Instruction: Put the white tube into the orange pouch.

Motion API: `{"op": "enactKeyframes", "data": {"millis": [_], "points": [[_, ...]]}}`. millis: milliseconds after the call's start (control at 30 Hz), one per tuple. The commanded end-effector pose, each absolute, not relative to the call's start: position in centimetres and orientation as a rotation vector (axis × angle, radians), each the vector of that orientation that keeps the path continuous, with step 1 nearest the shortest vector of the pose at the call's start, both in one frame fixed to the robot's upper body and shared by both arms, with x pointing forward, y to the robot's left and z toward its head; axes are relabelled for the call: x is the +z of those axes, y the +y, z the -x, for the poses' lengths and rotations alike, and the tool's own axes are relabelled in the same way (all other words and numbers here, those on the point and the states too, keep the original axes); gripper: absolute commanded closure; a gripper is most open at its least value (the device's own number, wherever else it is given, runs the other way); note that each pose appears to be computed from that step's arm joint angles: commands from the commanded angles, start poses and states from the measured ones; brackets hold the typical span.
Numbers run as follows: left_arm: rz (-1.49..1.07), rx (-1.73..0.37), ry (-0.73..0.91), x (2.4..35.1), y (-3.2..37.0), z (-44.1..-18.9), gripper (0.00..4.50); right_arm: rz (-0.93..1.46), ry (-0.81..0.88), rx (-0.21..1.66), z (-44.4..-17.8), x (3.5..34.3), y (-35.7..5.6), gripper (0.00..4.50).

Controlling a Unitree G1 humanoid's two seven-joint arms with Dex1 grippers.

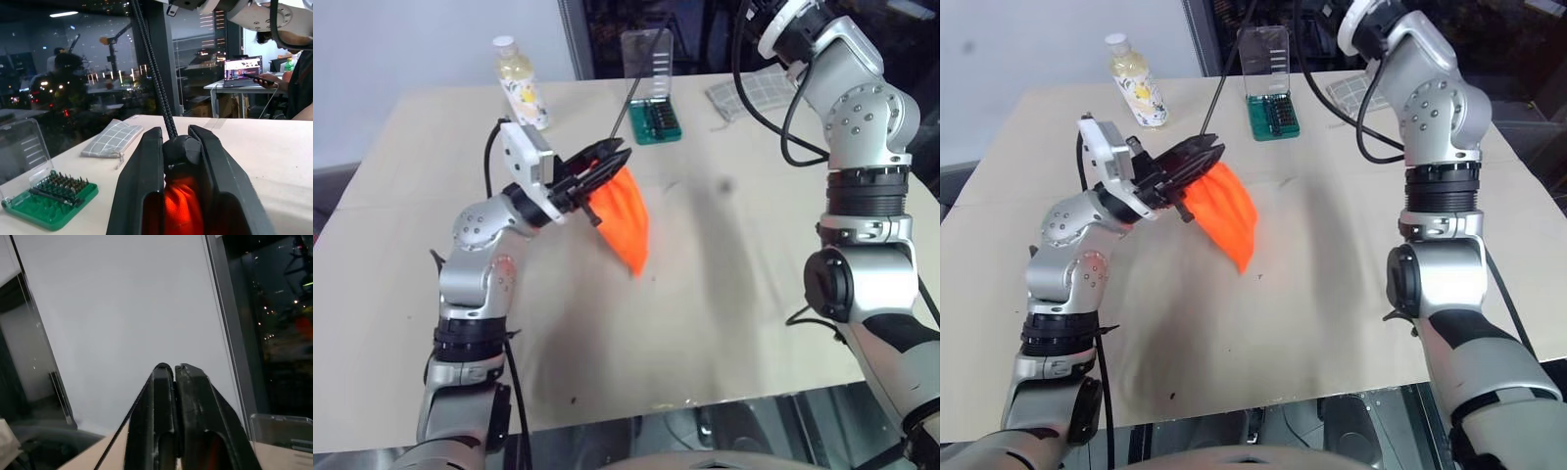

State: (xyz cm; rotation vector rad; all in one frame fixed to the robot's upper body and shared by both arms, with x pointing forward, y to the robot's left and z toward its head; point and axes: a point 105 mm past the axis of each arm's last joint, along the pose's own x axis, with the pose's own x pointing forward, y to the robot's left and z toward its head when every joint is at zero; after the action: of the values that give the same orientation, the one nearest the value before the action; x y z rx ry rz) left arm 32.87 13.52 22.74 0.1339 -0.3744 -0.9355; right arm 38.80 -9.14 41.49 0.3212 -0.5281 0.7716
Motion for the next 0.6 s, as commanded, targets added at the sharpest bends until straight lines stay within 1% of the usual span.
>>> {"op": "enactKeyframes", "data": {"millis": [33, 67, 100, 133, 233, 300, 400, 467, 533, 600], "points": [[-0.154, -0.885, -0.342, 22.0, 14.5, -33.2, 1.72, -0.250, -0.591, 0.671, -38.0, 42.3, -12.4, 2.42], [-0.164, -0.874, -0.340, 21.9, 14.6, -33.3, 1.27, -0.221, -0.564, 0.654, -38.3, 41.5, -12.7, 1.99], [-0.166, -0.876, -0.335, 21.7, 14.6, -33.1, 0.82, -0.187, -0.541, 0.640, -38.5, 40.7, -13.0, 1.46], [-0.158, -0.881, -0.327, 21.6, 14.6, -32.8, 0.76, -0.151, -0.513, 0.632, -38.7, 39.7, -13.4, 1.03], [-0.125, -0.885, -0.283, 21.0, 15.2, -31.8, 0.76, -0.071, -0.441, 0.620, -38.9, 37.0, -14.5, 1.03], [-0.106, -0.854, -0.178, 19.5, 16.9, -30.5, 0.76, -0.008, -0.313, 0.591, -39.4, 32.5, -16.3, 1.03], [-0.101, -0.817, -0.064, 17.9, 19.1, -28.8, 0.76, 0.026, -0.197, 0.566, -39.2, 28.4, -17.8, 1.03], [-0.155, -0.723, 0.082, 15.4, 22.4, -27.3, 0.76, 0.035, -0.113, 0.564, -38.4, 25.1, -19.1, 1.03], [-0.173, -0.628, 0.208, 13.3, 25.8, -25.0, 0.76, 0.049, -0.032, 0.589, -36.8, 21.8, -20.1, 1.03], [-0.200, -0.565, 0.292, 12.0, 28.0, -23.0, 0.76, 0.061, 0.017, 0.633, -35.1, 19.6, -20.7, 1.03]]}}
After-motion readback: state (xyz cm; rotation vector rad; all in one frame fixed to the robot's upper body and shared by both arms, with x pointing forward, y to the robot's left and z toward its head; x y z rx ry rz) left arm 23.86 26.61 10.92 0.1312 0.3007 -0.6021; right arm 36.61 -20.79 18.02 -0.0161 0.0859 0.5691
